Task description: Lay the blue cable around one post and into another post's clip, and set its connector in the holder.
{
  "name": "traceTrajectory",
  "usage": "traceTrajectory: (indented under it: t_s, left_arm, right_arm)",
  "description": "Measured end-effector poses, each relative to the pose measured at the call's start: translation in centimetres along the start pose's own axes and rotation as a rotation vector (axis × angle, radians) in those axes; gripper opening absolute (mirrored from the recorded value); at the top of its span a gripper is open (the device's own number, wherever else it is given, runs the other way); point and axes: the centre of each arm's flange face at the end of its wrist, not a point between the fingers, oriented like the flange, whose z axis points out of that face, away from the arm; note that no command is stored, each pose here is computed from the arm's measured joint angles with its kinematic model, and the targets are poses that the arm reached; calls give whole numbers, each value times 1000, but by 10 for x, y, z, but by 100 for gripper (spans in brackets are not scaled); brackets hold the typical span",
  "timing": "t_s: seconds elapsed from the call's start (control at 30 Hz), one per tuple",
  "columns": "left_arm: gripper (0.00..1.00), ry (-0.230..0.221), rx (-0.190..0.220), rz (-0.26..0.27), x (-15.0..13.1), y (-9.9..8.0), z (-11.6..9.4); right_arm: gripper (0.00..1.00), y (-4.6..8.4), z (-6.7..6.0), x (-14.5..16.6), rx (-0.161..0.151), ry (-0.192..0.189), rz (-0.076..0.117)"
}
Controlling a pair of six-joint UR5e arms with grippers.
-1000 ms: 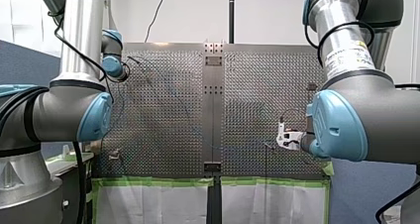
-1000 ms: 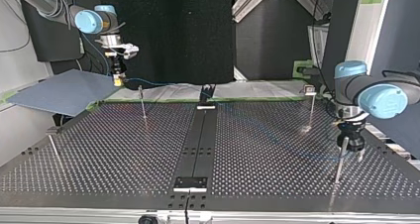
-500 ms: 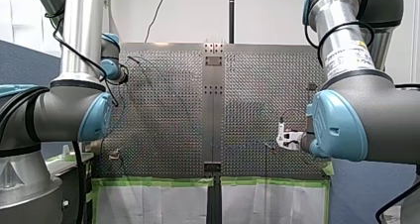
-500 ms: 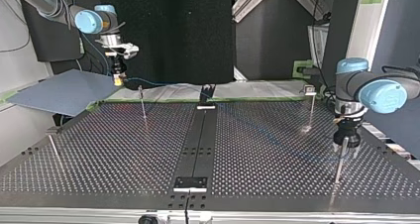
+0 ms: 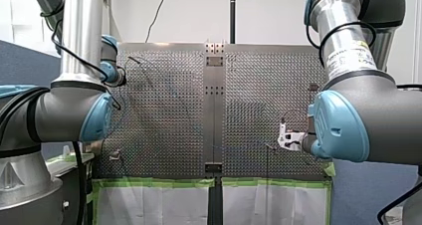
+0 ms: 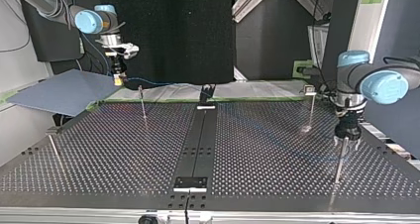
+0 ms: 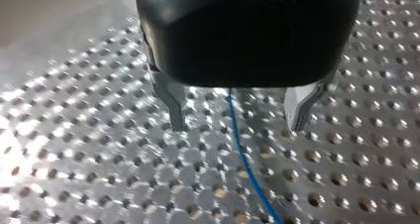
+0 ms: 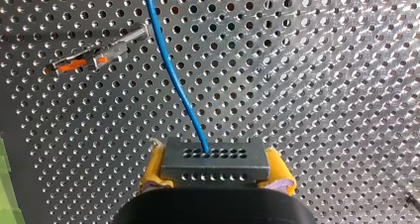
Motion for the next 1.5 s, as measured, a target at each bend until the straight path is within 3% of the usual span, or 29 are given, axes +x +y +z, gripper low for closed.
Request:
traceTrajectory:
  t_s: [0.2,0.3,0.63,0.93,1.33,1.5]
  left_arm:
    - [100,-20,12,-56,-7,0,-8]
    - [100,-19,9,-61,-8,2,-15]
    - [100,-49,-5,15,-17,5,-50]
    - [100,-60,-91,92,-21,11,-90]
    - [100,-162,-145,215,-58,-31,-119]
    - [100,-204,-145,266,-72,-59,-131]
  right_arm:
    - [0,0,0,0,-1,0,0]
    - [0,1,0,0,-1,-2,1]
    - [0,1,0,0,-1,-1,1]
    - [0,1,0,0,-1,1,1]
    - [0,0,0,0,-2,-2,3]
    - [0,0,0,0,-2,0,2]
